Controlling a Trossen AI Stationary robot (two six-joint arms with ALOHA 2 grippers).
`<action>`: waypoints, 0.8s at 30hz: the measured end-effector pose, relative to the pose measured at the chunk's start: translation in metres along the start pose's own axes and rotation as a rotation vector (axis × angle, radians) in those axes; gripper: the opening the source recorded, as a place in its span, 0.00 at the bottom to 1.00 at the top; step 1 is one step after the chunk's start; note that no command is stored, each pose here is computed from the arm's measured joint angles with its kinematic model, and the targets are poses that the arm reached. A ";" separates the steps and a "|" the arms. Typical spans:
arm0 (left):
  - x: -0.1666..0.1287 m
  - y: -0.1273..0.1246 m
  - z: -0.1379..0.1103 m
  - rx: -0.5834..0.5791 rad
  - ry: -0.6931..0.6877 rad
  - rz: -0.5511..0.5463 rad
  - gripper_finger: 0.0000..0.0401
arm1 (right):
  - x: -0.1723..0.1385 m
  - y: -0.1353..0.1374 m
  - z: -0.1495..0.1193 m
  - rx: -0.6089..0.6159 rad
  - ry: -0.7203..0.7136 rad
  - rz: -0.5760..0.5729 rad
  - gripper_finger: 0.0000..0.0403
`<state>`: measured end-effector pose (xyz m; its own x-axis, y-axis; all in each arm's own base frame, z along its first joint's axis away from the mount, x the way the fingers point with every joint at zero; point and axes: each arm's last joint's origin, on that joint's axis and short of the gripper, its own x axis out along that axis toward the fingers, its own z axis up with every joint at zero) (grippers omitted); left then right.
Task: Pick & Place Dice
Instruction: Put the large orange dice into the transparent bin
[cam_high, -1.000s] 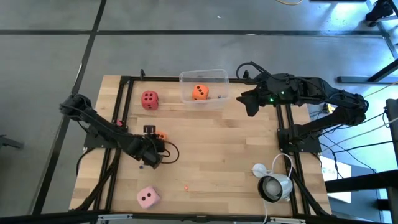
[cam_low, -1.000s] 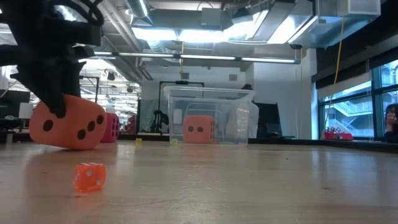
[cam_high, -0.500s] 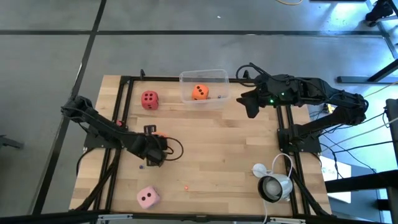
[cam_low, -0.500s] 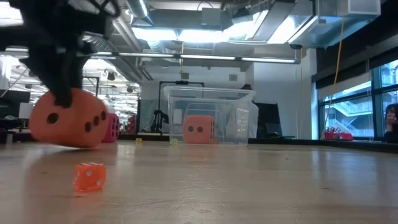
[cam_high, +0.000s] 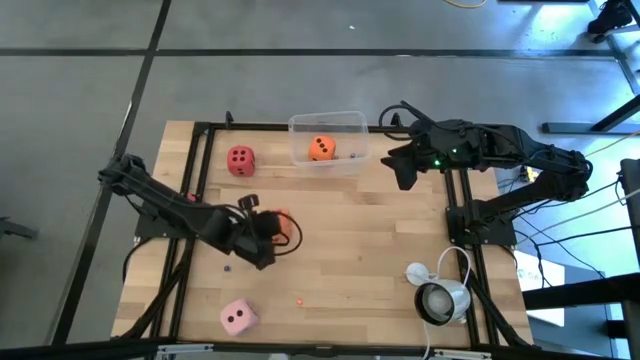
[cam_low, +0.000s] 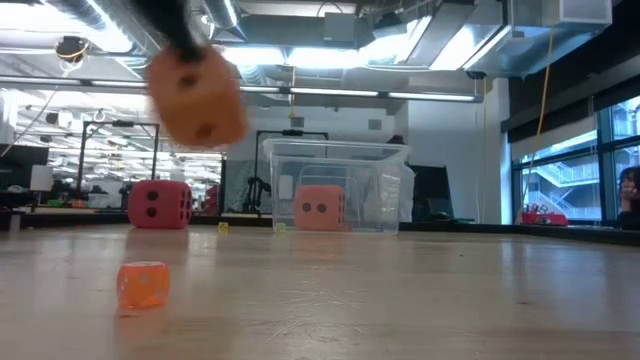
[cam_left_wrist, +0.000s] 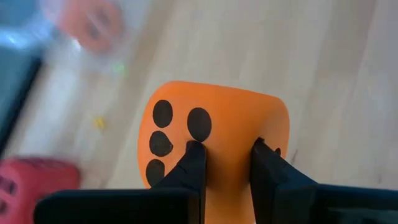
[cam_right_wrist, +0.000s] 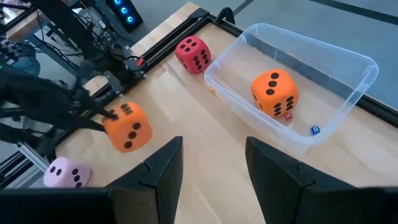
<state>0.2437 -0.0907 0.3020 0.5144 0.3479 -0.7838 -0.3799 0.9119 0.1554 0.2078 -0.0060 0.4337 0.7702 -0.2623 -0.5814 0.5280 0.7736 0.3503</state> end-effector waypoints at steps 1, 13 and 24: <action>-0.008 0.002 0.008 -0.006 -0.042 0.014 0.13 | 0.000 0.000 0.000 0.000 0.001 -0.001 0.43; -0.049 0.083 0.098 0.040 -0.283 0.261 0.12 | -0.008 0.019 -0.015 0.060 -0.001 0.031 0.43; 0.013 0.201 0.131 -0.043 -0.229 0.079 0.11 | -0.026 0.043 -0.040 0.073 -0.103 0.004 0.43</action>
<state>0.2754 0.1254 0.4018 0.6412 0.4622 -0.6126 -0.4555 0.8717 0.1808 0.1959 0.0578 0.4346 0.8029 -0.3203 -0.5028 0.5469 0.7313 0.4074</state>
